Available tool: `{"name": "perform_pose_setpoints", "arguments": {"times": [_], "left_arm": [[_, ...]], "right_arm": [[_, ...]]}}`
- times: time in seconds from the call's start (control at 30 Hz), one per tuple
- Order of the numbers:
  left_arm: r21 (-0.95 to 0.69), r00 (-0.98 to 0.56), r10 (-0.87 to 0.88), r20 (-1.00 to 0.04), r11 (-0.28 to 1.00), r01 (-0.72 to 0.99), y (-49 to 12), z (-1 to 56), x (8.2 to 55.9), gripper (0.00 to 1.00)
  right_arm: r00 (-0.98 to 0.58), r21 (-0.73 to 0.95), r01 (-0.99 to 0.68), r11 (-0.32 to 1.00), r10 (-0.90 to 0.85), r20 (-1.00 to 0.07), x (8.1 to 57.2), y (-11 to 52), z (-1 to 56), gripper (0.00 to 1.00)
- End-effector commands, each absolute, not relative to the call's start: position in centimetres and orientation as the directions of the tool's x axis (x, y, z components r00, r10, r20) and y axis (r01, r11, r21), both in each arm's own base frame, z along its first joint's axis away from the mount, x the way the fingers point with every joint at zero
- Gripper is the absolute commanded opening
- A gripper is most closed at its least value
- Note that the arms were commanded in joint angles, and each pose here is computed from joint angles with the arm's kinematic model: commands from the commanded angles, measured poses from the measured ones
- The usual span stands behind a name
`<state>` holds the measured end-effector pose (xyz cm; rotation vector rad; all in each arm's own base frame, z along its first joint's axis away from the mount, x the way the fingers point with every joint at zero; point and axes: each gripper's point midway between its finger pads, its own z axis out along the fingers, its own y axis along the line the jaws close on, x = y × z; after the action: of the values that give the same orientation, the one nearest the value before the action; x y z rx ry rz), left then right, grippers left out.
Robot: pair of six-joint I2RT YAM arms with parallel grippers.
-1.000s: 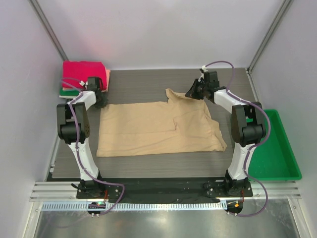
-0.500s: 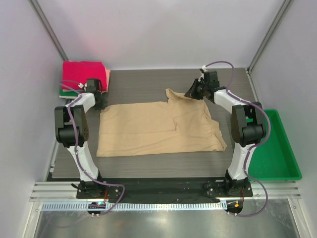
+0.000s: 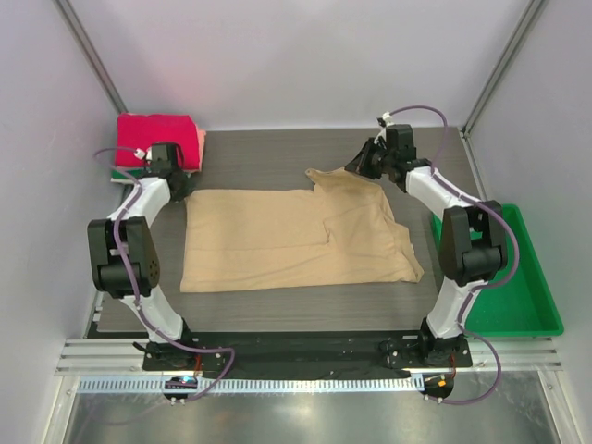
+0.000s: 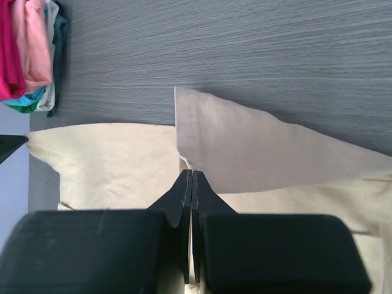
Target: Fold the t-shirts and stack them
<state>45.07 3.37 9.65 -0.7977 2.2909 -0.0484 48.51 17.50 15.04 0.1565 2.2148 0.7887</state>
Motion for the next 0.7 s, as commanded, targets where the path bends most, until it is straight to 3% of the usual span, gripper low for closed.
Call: {"name": "perform_pose_setpoints", "arguments": {"times": [0.0,0.67], "left_arm": [[-0.29,-0.527,-0.572,-0.629,0.801,-0.524,3.3,11.9,43.9,0.0],[-0.32,-0.426,-0.604,-0.673,0.758,-0.568,3.7,12.5,36.8,0.0]], "right_arm": [[-0.633,0.587,-0.183,0.789,0.362,-0.684,47.6,17.5,19.5,0.01],[-0.467,0.583,0.012,0.813,0.52,-0.715,34.5,10.1,19.8,0.01]]}}
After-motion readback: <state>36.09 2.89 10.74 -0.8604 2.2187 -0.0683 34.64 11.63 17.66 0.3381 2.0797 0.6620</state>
